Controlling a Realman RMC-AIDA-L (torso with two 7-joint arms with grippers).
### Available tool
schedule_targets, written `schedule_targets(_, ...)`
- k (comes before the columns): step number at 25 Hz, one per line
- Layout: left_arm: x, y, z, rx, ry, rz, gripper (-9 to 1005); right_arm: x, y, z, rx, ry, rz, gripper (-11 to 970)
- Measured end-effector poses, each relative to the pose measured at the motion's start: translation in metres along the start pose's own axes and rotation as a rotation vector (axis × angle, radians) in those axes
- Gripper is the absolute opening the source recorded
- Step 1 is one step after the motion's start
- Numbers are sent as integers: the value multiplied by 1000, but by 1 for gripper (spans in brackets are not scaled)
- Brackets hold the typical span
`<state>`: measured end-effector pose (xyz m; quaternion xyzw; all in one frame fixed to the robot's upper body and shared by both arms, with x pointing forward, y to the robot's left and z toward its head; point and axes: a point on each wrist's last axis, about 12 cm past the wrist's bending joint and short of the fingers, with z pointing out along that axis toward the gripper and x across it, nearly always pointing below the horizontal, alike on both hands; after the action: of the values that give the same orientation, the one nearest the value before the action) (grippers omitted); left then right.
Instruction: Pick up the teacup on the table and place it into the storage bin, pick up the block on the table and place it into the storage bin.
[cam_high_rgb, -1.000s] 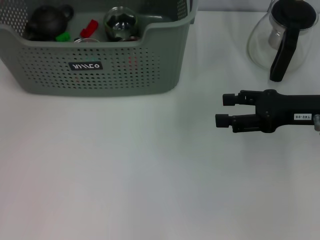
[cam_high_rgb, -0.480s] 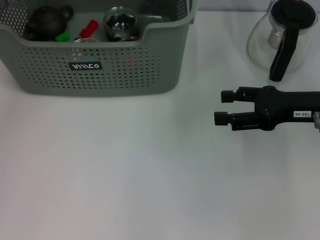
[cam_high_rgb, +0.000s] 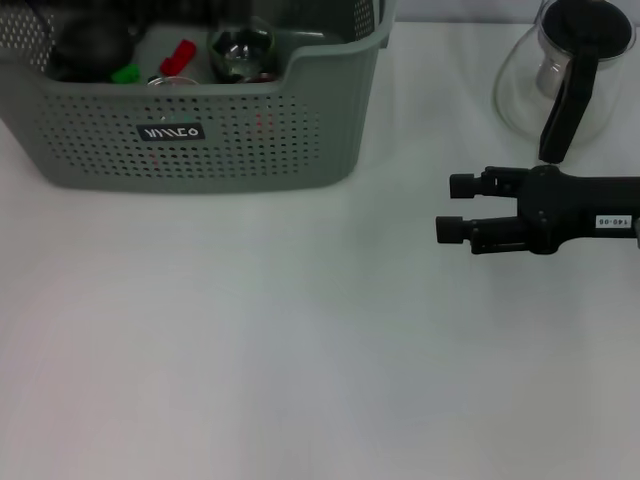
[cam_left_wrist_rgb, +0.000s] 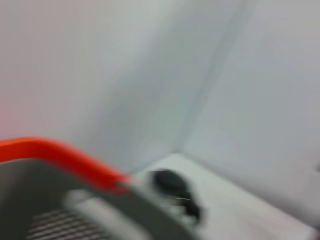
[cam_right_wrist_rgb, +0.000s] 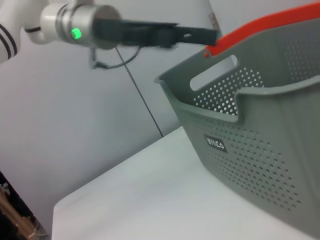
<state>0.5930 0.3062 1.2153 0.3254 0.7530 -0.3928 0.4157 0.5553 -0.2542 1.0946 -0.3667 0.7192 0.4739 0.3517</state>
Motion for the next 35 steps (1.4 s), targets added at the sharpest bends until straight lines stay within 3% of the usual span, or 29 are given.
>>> schedule_targets(4,26,-18,6,152,-5,63,962,0,-1,-4,2,12,-12,896)
schedule_targets(8,61,-32,13,213,-20,94,960,-1,1,-8,-18,20,-52,896)
schedule_targets(13,87,-42,10,273,-24,109,958,-10,3,-7,-52,31,-113,896)
schedule_targets(20,124,-39,-5,253,-60,105,955,-24,6,26,-112,113,-193,895)
schedule_targets(26,141,-35,-8,176,-54,96,953,-32,5,56,-113,199,-244,895)
schedule_targets(35,161,-31,7,118,26,109,949,-26,3,64,-87,229,-267,895)
